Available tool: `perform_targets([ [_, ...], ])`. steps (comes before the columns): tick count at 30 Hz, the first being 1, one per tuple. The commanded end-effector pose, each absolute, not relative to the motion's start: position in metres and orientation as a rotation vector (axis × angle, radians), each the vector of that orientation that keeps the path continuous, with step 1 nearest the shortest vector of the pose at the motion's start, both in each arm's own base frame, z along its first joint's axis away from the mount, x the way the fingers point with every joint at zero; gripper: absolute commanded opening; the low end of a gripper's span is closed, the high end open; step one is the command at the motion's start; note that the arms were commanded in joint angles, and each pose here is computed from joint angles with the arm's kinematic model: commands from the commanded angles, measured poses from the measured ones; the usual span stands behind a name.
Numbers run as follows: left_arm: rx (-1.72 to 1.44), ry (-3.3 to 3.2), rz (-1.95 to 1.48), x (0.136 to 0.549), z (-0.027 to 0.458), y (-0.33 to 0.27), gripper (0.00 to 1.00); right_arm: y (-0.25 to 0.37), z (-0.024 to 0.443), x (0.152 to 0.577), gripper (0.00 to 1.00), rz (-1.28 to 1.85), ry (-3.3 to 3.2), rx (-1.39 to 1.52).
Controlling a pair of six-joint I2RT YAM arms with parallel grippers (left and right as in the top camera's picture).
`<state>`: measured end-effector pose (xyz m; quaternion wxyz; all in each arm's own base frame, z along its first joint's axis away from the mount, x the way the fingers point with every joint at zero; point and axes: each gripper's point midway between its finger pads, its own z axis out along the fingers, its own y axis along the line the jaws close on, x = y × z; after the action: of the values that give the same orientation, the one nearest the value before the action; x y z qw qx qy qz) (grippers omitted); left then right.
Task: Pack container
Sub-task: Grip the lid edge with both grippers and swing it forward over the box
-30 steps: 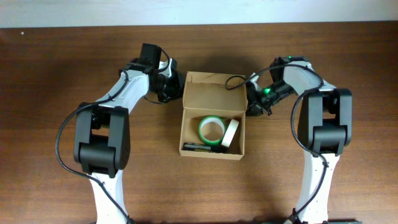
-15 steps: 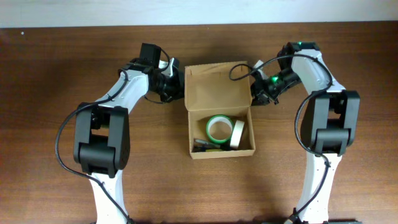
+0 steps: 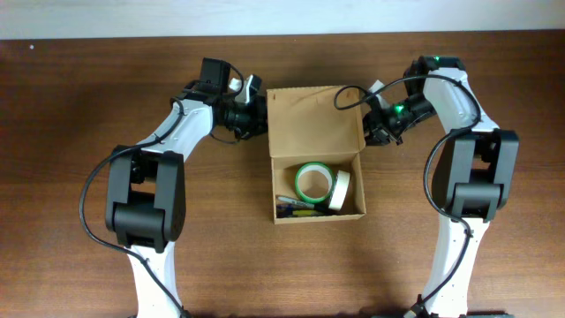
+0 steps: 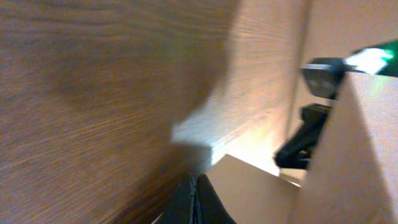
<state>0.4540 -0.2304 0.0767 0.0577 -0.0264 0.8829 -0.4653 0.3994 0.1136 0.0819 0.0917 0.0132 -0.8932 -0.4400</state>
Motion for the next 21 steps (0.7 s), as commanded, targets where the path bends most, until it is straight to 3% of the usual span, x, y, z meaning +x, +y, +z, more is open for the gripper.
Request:
perform_targets([
  [1, 0.001, 2.615, -1.596, 0.446, 0.094, -0.247, 0.02, 0.119, 0.091, 0.406, 0.05, -1.378, -2.648, 0.056],
  [21, 0.072, 2.551, -1.753, 0.439, 0.116, -0.255, 0.02, 0.111, 0.107, 0.427, 0.04, -1.415, -2.748, 0.138],
])
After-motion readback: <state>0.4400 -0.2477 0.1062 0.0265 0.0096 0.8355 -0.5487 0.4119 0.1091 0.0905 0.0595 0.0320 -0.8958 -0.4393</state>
